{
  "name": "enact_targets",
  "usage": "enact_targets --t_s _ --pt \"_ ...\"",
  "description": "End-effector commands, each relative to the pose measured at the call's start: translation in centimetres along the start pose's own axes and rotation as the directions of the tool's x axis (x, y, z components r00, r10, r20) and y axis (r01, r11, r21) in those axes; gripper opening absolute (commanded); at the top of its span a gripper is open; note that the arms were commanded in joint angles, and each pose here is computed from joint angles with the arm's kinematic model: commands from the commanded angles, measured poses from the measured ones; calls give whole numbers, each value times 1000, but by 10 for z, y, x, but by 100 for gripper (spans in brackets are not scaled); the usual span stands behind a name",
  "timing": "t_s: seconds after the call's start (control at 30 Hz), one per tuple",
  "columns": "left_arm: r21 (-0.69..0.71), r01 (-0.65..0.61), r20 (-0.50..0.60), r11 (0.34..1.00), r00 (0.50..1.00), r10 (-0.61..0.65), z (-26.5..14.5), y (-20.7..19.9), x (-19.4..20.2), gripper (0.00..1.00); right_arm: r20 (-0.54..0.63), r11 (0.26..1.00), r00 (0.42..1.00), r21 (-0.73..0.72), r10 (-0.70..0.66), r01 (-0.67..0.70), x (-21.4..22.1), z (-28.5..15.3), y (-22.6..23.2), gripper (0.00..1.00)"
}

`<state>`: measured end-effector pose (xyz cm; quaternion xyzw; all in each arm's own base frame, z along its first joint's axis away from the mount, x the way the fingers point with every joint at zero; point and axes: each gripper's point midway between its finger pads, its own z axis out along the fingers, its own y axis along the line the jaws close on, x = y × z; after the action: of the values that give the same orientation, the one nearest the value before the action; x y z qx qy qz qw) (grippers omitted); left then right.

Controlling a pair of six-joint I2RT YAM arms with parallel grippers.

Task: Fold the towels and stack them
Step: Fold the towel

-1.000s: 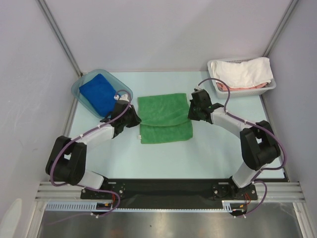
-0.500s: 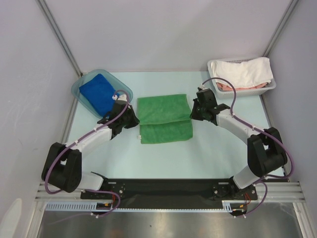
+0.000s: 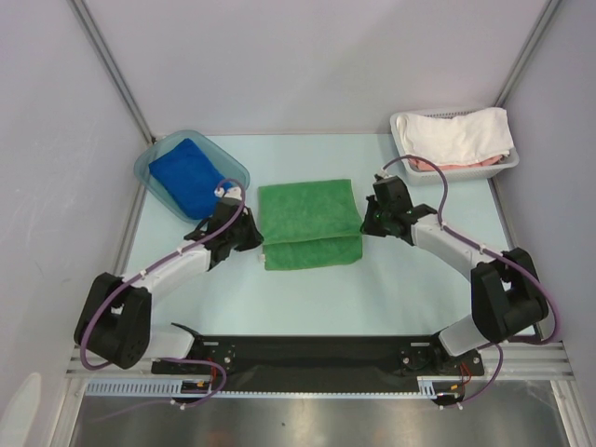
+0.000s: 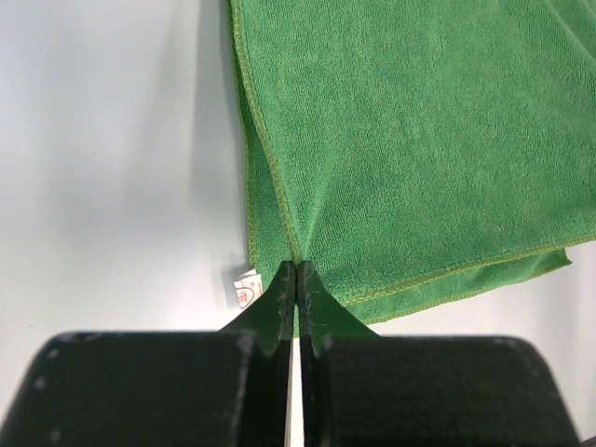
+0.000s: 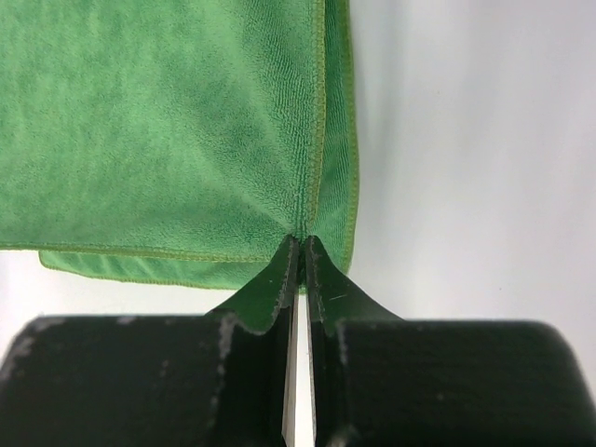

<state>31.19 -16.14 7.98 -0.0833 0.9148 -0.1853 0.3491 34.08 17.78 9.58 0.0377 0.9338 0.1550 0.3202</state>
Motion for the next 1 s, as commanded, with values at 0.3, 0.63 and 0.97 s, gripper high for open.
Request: enact_targets --t_s 0.3,0.63,0.97 --pt "32 -12 31 999 999 11 -15 -4 1 0 32 1000 999 -27 -12 13 3 -18 2 3" --pt "32 -5 9 999 1000 4 -14 3 17 0 17 1000 1000 -29 -7 8 16 -15 -1 3" --pt "41 -5 -44 999 999 6 -6 4 39 0 -18 1000 1000 -17 -5 4 36 -4 -8 3"
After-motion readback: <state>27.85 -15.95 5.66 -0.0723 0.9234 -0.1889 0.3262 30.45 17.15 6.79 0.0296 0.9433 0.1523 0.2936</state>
